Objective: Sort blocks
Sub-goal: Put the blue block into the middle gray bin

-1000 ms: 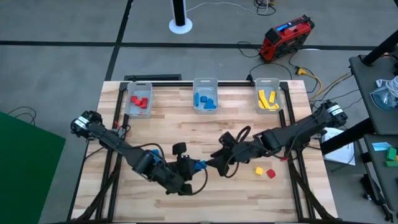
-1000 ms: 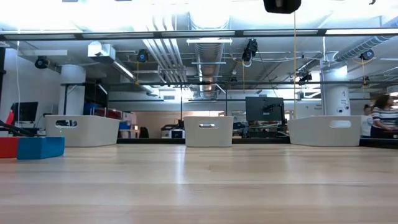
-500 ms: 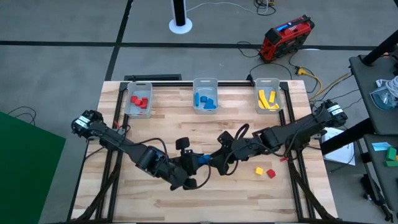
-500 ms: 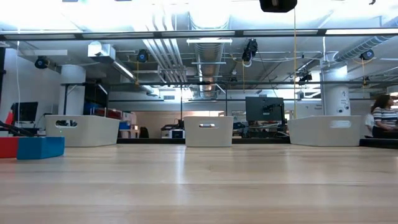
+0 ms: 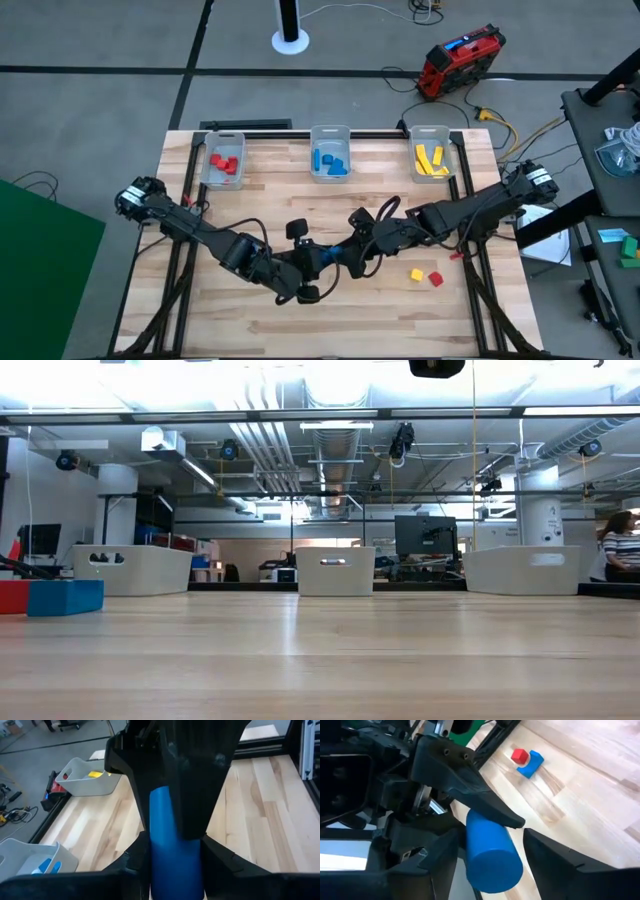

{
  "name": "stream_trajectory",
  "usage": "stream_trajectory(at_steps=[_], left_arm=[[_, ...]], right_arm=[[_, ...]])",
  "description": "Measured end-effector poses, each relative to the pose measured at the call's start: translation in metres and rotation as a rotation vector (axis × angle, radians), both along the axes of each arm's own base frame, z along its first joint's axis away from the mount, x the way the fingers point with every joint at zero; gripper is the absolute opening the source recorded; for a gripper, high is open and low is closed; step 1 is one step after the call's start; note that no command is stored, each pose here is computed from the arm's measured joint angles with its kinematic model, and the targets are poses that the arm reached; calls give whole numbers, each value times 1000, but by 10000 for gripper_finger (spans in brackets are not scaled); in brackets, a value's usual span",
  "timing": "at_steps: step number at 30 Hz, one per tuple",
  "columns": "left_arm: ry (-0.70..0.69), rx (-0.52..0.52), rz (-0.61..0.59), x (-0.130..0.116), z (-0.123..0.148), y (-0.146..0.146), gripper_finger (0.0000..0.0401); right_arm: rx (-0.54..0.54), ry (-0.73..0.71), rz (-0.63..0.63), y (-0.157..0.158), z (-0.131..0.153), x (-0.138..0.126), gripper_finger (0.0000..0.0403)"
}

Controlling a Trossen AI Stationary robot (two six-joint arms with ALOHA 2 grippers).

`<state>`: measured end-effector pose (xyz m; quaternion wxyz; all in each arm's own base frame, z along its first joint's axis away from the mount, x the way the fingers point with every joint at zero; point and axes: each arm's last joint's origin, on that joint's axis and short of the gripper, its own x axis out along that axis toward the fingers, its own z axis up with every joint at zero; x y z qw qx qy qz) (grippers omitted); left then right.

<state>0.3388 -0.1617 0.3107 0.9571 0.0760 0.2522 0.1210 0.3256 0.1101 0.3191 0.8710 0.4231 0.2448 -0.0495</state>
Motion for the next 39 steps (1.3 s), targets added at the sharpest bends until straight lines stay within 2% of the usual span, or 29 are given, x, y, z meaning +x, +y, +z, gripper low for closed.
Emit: stream_trajectory(at_steps=[6,12,14,20,24,29,34,39], left_arm=[[-16,-4,-1,1,1,0,99],[-21,-6,-2,2,2,0,99],[-21,-6,-1,2,2,0,100],[-35,-15,10,2,3,0,178],[-22,-24,20,1,2,1,210],[28,-84,83,-5,-4,4,215],[85,-197,193,-13,-13,7,210],[134,-354,242,-18,-17,7,205]], right_arm=[[0,2,-1,0,0,0,193],[-1,1,-6,-1,0,0,130],[-1,0,-7,-1,0,0,124],[-22,21,-14,-5,-2,0,124],[-68,163,-38,-19,-5,-5,124],[-199,366,-76,-59,5,-12,124],[-317,396,-141,-126,17,-9,124],[-348,413,-261,-197,18,-19,124]])
